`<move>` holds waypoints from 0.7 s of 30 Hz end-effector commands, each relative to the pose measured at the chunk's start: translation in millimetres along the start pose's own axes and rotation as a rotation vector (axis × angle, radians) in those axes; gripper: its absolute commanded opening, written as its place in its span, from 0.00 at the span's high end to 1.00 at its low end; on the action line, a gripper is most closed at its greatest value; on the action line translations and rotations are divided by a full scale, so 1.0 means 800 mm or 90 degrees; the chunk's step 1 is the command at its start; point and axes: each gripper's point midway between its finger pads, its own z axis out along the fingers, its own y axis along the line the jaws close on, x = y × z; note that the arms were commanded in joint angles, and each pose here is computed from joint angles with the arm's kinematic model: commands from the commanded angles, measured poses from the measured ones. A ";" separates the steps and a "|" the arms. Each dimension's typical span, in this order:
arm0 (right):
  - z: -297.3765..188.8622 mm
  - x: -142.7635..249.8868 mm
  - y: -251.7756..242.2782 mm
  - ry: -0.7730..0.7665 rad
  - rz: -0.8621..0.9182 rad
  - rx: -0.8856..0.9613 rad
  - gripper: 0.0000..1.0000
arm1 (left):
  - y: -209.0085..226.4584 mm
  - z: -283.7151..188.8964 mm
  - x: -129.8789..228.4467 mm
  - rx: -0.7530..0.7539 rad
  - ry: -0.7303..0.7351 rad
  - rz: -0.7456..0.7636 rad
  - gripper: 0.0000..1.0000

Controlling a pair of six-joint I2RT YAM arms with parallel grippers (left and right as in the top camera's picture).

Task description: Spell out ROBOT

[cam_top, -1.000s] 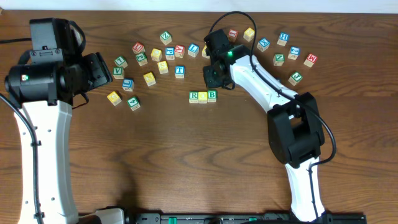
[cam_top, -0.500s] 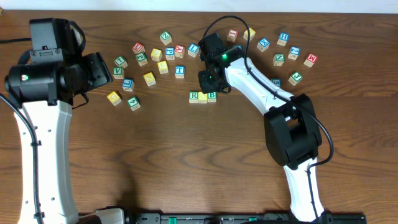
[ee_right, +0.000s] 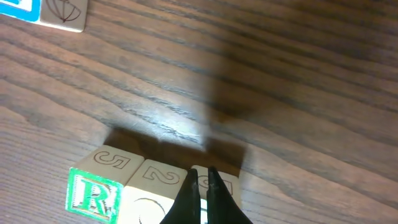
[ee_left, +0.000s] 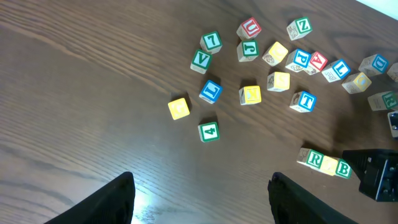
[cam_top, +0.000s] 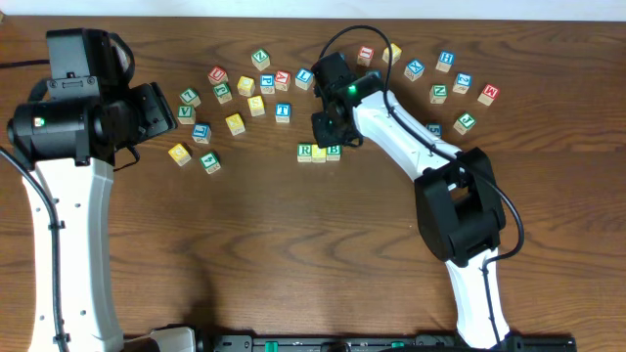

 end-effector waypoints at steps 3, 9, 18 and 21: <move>0.008 0.011 0.007 0.019 -0.015 -0.002 0.99 | 0.002 0.001 -0.001 -0.003 0.000 0.004 0.32; 0.009 0.014 0.009 0.022 -0.018 -0.001 0.99 | 0.002 0.001 -0.001 -0.002 0.000 0.004 0.32; 0.009 0.016 0.011 0.025 -0.020 -0.001 0.99 | 0.002 0.001 -0.001 -0.003 0.000 0.004 0.32; 0.009 0.014 0.011 0.022 -0.017 0.000 0.99 | 0.002 0.001 -0.001 -0.002 0.000 0.004 0.32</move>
